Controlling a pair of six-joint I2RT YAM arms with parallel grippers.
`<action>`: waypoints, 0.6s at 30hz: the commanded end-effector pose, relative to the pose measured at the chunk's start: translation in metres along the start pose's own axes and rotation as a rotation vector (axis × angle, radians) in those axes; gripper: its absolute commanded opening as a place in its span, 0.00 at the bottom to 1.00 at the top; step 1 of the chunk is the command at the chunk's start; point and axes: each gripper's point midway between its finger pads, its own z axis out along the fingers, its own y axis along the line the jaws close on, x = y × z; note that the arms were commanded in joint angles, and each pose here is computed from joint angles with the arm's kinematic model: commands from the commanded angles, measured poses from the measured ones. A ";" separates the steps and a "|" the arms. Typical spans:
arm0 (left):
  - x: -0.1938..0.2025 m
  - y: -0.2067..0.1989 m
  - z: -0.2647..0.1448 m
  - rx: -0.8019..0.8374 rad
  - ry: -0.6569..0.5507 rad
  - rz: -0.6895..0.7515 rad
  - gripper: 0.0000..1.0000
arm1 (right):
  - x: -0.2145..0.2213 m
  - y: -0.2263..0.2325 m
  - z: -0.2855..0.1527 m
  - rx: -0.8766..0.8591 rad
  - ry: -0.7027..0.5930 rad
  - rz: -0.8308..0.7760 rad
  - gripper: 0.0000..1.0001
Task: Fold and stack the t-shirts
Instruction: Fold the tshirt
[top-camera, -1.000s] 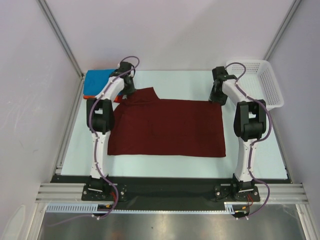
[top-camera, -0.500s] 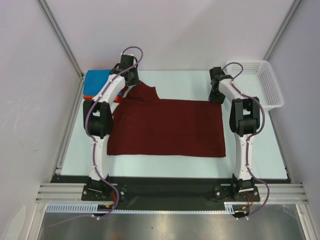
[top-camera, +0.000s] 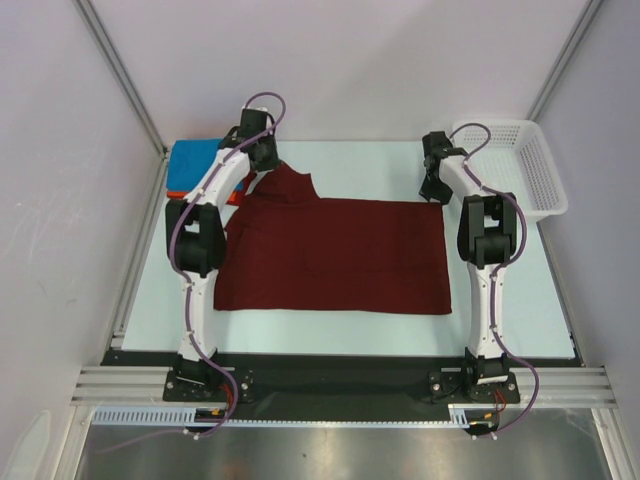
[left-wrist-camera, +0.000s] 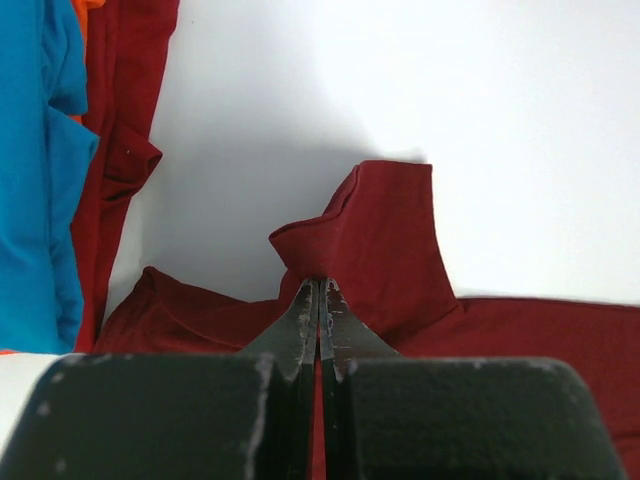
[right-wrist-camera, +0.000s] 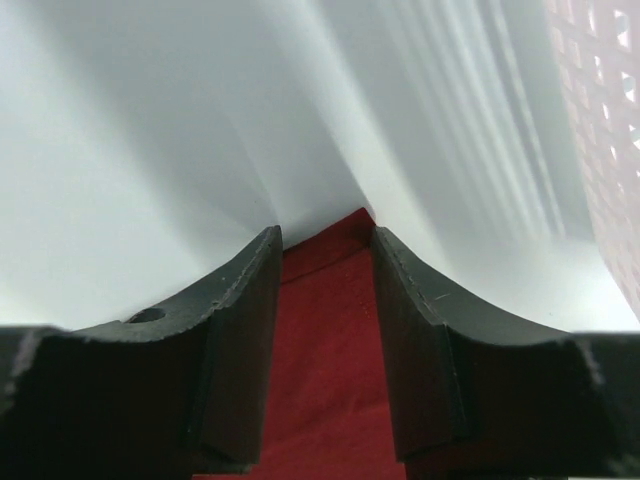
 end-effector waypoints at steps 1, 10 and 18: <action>-0.054 -0.025 -0.051 0.095 -0.144 0.001 0.00 | 0.002 -0.006 0.008 0.040 0.019 0.027 0.46; -0.065 -0.039 -0.065 0.175 -0.195 -0.003 0.00 | 0.000 0.002 0.011 -0.004 0.036 0.037 0.05; -0.082 -0.042 -0.087 0.202 -0.240 -0.004 0.00 | -0.022 0.006 -0.010 -0.038 -0.001 0.037 0.00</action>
